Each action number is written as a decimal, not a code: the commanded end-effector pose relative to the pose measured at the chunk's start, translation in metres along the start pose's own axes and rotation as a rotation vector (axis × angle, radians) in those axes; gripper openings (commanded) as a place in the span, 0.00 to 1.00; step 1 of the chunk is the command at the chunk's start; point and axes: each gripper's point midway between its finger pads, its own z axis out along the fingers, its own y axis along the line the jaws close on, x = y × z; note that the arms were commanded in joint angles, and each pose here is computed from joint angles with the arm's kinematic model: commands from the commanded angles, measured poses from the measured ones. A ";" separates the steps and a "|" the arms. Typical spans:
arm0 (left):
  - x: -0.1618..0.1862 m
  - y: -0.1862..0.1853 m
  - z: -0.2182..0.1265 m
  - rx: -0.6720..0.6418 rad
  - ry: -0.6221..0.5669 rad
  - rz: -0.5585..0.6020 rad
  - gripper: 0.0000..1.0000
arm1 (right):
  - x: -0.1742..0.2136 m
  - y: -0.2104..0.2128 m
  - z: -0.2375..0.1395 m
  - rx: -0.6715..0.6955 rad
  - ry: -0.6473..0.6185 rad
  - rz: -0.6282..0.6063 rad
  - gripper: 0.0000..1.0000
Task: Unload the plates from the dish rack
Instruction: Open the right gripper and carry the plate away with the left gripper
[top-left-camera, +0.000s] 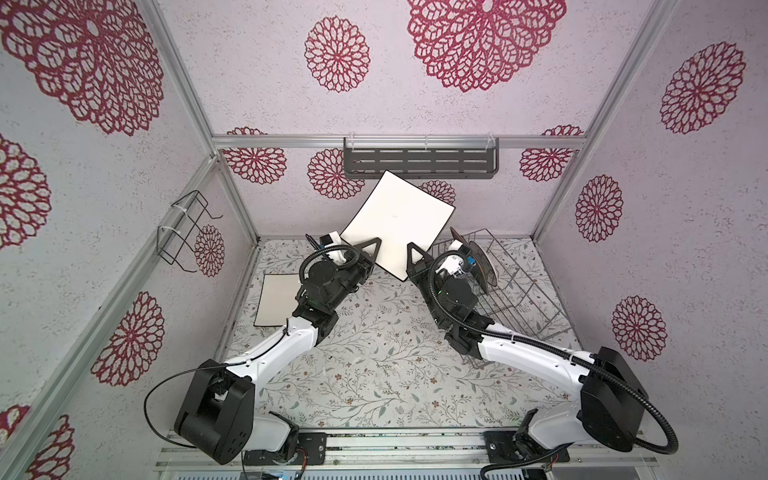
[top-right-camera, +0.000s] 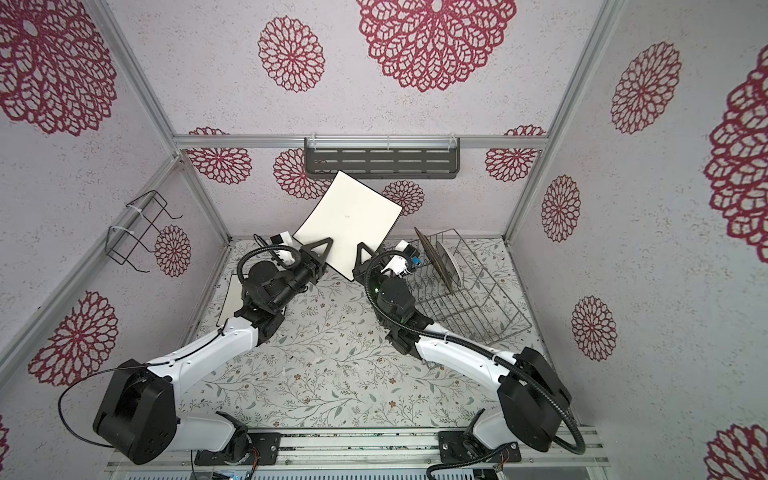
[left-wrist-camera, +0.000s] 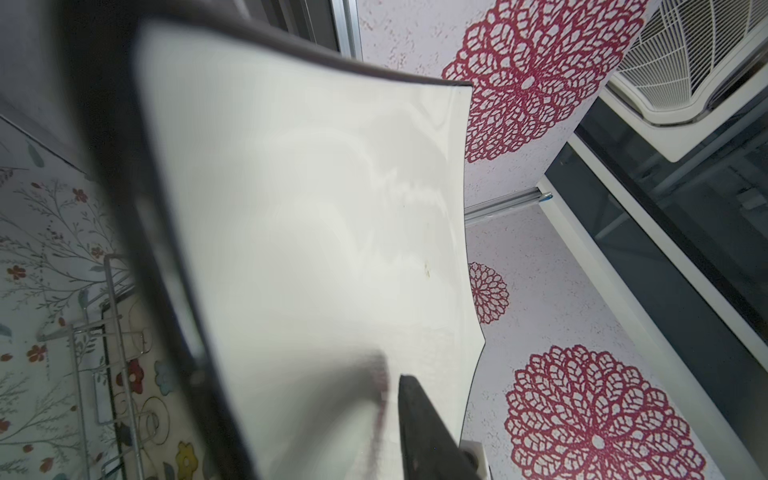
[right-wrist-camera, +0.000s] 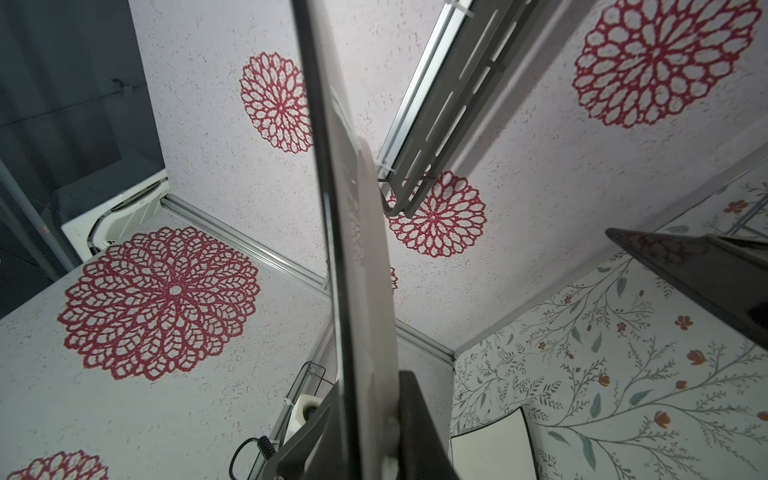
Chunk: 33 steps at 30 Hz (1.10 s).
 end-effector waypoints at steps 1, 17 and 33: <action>0.001 -0.012 0.001 0.046 0.002 0.012 0.23 | -0.056 0.087 -0.013 -0.277 -0.134 0.196 0.00; -0.007 -0.009 -0.005 0.043 -0.039 0.001 0.00 | -0.037 0.052 0.001 -0.207 0.020 0.218 0.33; -0.041 -0.031 -0.027 0.057 -0.121 0.033 0.00 | -0.041 0.022 -0.006 -0.144 0.041 0.231 0.56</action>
